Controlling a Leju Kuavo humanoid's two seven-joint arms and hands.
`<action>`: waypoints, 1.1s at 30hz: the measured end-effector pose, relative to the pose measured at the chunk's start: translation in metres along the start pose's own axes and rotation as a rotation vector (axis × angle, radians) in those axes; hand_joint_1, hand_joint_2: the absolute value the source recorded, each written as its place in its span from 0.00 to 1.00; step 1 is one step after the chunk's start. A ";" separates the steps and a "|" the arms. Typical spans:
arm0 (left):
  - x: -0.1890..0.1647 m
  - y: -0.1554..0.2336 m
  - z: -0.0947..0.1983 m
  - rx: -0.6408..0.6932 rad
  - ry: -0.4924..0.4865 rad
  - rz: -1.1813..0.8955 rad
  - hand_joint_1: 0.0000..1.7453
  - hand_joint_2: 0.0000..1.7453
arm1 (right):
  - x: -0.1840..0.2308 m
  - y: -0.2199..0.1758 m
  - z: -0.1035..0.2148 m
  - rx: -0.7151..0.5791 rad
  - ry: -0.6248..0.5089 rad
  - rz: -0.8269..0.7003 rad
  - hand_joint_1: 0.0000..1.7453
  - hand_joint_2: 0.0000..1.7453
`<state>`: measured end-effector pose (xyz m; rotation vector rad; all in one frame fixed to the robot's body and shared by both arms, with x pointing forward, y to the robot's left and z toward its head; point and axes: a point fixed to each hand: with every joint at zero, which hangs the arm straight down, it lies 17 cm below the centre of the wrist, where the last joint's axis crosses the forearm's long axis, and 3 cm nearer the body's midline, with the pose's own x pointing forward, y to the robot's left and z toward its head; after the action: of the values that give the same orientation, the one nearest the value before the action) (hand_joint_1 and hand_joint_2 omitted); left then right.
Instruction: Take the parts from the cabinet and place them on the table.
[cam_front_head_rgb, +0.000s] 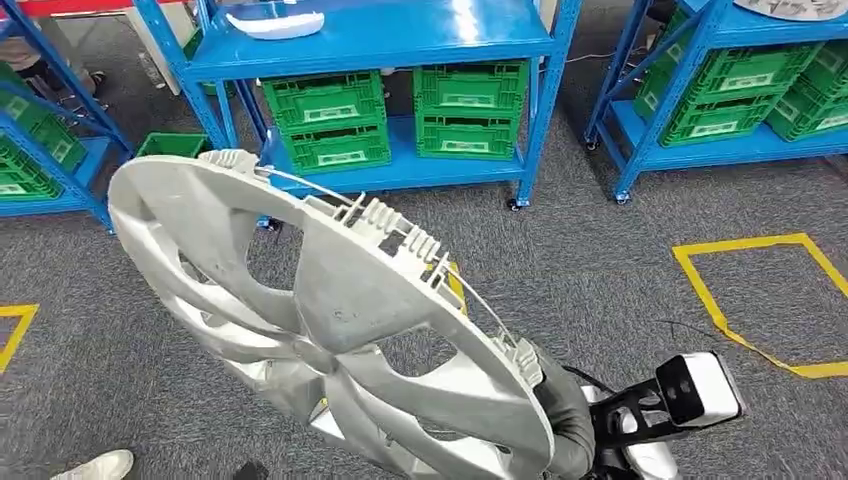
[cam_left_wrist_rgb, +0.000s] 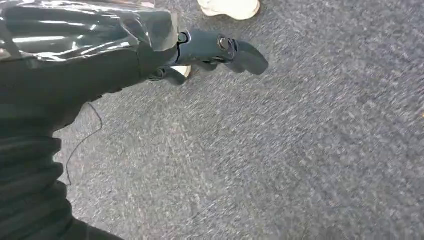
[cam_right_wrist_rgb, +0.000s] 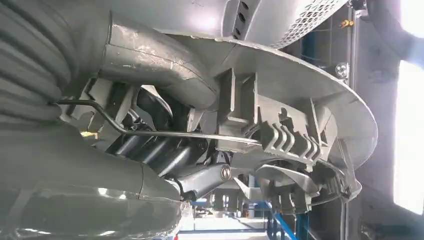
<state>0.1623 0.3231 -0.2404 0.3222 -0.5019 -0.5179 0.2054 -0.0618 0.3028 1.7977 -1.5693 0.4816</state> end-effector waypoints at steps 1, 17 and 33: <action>0.000 0.000 0.000 0.000 0.002 0.000 0.00 1.00 | 0.000 0.000 0.000 0.000 0.001 0.001 1.00 1.00; 0.024 0.013 -0.010 0.024 -0.021 0.024 0.00 1.00 | 0.000 -0.006 0.001 -0.011 0.010 0.003 1.00 1.00; 0.018 0.017 -0.014 0.027 0.004 0.044 0.00 1.00 | -0.001 -0.012 -0.007 -0.001 0.001 -0.005 1.00 1.00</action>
<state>0.1902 0.3296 -0.2378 0.3377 -0.5111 -0.4682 0.2180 -0.0560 0.3042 1.7997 -1.5634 0.4791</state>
